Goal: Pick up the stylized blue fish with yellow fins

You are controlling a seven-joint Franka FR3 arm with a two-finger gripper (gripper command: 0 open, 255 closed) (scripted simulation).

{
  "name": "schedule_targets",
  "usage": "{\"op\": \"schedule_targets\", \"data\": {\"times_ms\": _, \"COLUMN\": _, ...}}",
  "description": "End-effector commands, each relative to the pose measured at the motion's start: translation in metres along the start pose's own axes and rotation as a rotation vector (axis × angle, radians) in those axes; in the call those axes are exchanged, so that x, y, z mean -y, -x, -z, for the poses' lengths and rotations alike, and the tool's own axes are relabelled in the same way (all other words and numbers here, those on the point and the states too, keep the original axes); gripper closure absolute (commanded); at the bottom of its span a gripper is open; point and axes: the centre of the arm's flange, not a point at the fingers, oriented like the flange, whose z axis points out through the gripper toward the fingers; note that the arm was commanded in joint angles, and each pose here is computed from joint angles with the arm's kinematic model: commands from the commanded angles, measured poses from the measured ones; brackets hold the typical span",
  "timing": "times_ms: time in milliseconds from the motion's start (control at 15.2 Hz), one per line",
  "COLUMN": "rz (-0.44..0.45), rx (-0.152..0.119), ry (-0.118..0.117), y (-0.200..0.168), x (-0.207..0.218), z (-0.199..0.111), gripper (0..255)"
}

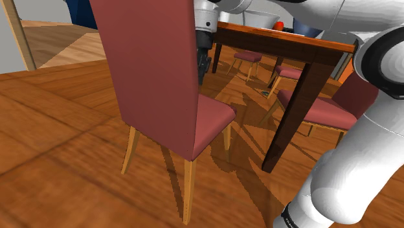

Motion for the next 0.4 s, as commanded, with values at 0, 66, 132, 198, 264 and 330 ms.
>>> {"op": "schedule_targets", "data": {"times_ms": 0, "rz": 0.000, "rx": 0.000, "ry": 0.000, "y": 0.001, "x": 0.001, "z": 0.011, "gripper": 255}}
{"op": "schedule_targets", "data": {"times_ms": 66, "rz": 0.000, "rx": 0.000, "ry": 0.000, "y": 0.002, "x": 0.002, "z": 0.016, "gripper": 255}}
{"op": "schedule_targets", "data": {"times_ms": 132, "rz": 0.000, "rx": 0.000, "ry": 0.000, "y": 0.002, "x": 0.003, "z": 0.022, "gripper": 255}}
{"op": "schedule_targets", "data": {"times_ms": 198, "rz": 0.000, "rx": 0.000, "ry": 0.000, "y": 0.003, "x": 0.003, "z": 0.027, "gripper": 255}}
{"op": "schedule_targets", "data": {"times_ms": 264, "rz": 0.000, "rx": 0.000, "ry": 0.000, "y": 0.003, "x": 0.003, "z": 0.028, "gripper": 255}}
{"op": "schedule_targets", "data": {"times_ms": 330, "rz": 0.000, "rx": 0.000, "ry": 0.000, "y": 0.003, "x": 0.003, "z": 0.028, "gripper": 255}}
